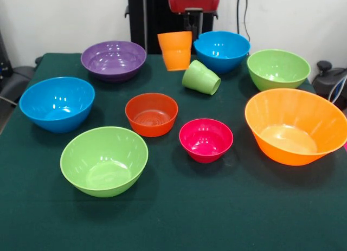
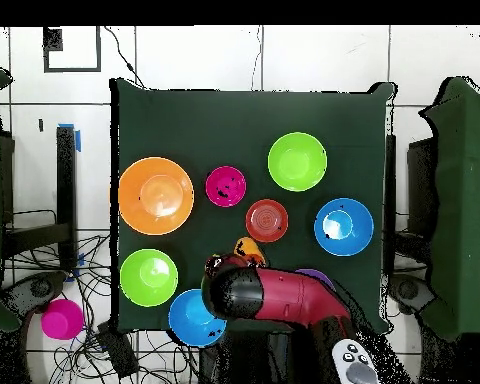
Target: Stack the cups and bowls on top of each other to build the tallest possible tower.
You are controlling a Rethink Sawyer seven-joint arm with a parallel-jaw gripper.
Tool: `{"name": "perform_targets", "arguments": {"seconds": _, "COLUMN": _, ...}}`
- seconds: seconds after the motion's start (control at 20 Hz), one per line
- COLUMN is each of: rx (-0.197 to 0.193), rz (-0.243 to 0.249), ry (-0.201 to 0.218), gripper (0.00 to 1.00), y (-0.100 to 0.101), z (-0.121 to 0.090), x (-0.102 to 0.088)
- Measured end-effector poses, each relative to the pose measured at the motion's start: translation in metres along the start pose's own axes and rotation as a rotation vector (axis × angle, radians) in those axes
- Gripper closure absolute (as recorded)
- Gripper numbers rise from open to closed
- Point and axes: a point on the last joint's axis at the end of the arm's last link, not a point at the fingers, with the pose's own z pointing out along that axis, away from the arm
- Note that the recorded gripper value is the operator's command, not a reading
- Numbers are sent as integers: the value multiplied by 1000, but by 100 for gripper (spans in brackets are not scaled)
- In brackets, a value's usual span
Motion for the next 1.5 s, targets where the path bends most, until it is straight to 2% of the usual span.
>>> {"name": "perform_targets", "arguments": {"seconds": 0.15, "rx": 2, "rz": -7, "ry": 9, "gripper": 100, "y": 3, "z": 7, "x": -1}}
{"name": "perform_targets", "arguments": {"seconds": 0.5, "rx": 11, "rz": -11, "ry": -9, "gripper": 100, "y": 3, "z": 13, "x": -20}}
{"name": "perform_targets", "arguments": {"seconds": 0.9, "rx": 31, "rz": 12, "ry": -24, "gripper": 100, "y": -13, "z": 27, "x": -44}}
{"name": "perform_targets", "arguments": {"seconds": 1.2, "rx": 44, "rz": 27, "ry": -17, "gripper": 100, "y": -24, "z": 37, "x": -50}}
{"name": "perform_targets", "arguments": {"seconds": 1.5, "rx": 61, "rz": 30, "ry": 1, "gripper": 100, "y": -27, "z": 48, "x": -43}}
